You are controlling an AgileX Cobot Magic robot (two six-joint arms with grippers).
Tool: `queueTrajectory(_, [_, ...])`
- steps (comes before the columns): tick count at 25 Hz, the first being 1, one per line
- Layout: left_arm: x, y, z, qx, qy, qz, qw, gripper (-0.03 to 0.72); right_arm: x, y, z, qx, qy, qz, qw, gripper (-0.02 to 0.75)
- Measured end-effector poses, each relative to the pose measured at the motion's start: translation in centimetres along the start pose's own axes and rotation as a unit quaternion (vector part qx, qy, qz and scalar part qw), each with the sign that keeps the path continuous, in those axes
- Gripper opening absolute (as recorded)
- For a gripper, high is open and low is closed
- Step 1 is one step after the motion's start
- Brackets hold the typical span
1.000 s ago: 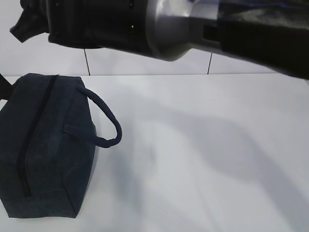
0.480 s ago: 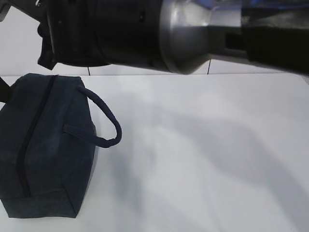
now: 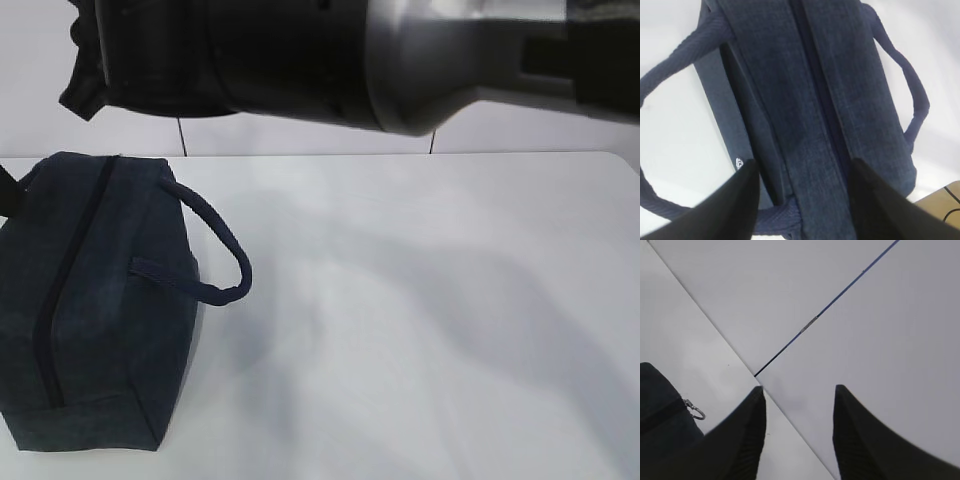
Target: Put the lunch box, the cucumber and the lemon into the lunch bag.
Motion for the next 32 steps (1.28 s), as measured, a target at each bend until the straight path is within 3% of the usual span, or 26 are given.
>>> queueTrajectory(18, [-0.1,0.0,0.3,0.010,0.000,0.003,1.000,0.411,-1.0,-0.6,-0.2,0.003,0.132,0.013,0.991,0.319])
queueTrajectory(32, [-0.1,0.0,0.4,0.011,0.000,0.003,1.000,0.410,-3.0,-1.8,-0.7,0.000,0.283,0.040,0.958,0.319])
Point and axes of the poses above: a point on each arm's last joint axis where the gripper is mounted, y pointing out along that axis toward the gripper, x along the wrist's bending axis when the last joint is at zero, z = x × y, the point moved 7 cm from there along y, pointing out along that axis toward the gripper, and after that the axes turned 2 degrees about y, right-handed, at the moved point
